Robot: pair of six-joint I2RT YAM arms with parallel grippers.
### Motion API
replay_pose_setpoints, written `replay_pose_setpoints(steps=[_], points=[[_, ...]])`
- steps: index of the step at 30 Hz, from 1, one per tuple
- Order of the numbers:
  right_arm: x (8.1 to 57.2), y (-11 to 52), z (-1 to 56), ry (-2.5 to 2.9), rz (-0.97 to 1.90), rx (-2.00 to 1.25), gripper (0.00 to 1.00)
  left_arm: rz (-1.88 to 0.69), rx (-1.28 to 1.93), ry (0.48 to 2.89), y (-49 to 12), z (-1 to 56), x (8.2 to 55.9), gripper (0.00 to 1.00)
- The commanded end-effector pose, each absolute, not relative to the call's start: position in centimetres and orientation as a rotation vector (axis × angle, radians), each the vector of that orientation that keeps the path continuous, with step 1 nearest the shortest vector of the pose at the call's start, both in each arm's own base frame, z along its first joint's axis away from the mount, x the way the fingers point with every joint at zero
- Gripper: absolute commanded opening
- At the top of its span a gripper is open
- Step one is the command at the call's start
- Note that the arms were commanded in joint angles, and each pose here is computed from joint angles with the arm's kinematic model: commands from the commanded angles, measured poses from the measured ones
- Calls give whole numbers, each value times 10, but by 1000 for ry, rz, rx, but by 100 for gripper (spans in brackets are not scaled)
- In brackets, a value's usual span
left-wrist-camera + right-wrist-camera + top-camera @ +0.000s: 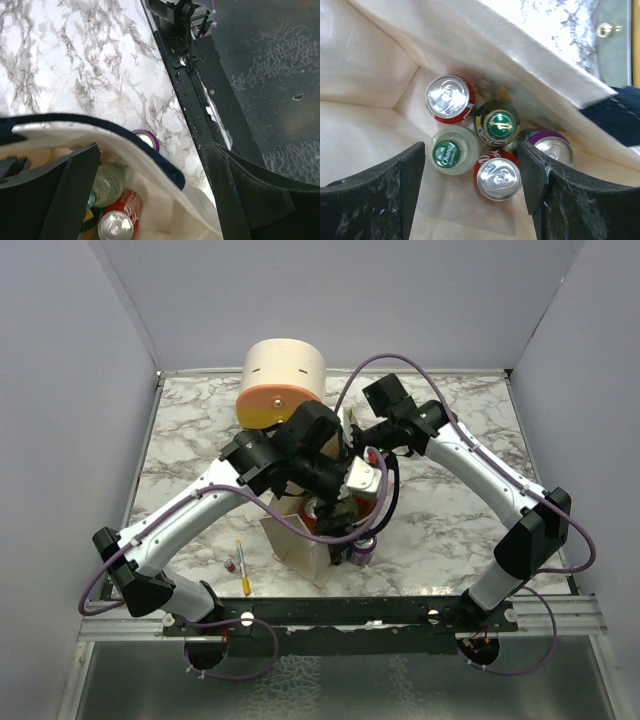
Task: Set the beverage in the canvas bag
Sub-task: Place the drink in the canvas bag.
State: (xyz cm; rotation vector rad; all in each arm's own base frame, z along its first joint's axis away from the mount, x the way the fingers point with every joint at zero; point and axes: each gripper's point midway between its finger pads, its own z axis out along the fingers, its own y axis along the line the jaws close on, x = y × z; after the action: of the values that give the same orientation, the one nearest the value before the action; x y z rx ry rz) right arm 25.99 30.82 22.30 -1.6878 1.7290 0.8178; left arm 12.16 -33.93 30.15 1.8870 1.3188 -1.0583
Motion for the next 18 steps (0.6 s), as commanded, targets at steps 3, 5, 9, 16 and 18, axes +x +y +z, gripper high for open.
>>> replay_pose_setpoints(steps=[3, 5, 9, 16, 18], points=[[278, 305, 288, 1625, 719, -1547, 74, -927, 1741, 1289, -292, 341, 171, 91], [289, 301, 305, 1607, 673, -1483, 75, -854, 1659, 1348, -276, 345, 195, 91], [308, 292, 332, 1577, 574, -1371, 76, -757, 1383, 1546, -252, 350, 245, 90], [345, 266, 332, 1651, 382, -1255, 76, -665, 1116, 1778, -236, 322, 288, 87], [356, 257, 325, 1691, 351, -1235, 76, -668, 1084, 1826, -235, 311, 291, 87]])
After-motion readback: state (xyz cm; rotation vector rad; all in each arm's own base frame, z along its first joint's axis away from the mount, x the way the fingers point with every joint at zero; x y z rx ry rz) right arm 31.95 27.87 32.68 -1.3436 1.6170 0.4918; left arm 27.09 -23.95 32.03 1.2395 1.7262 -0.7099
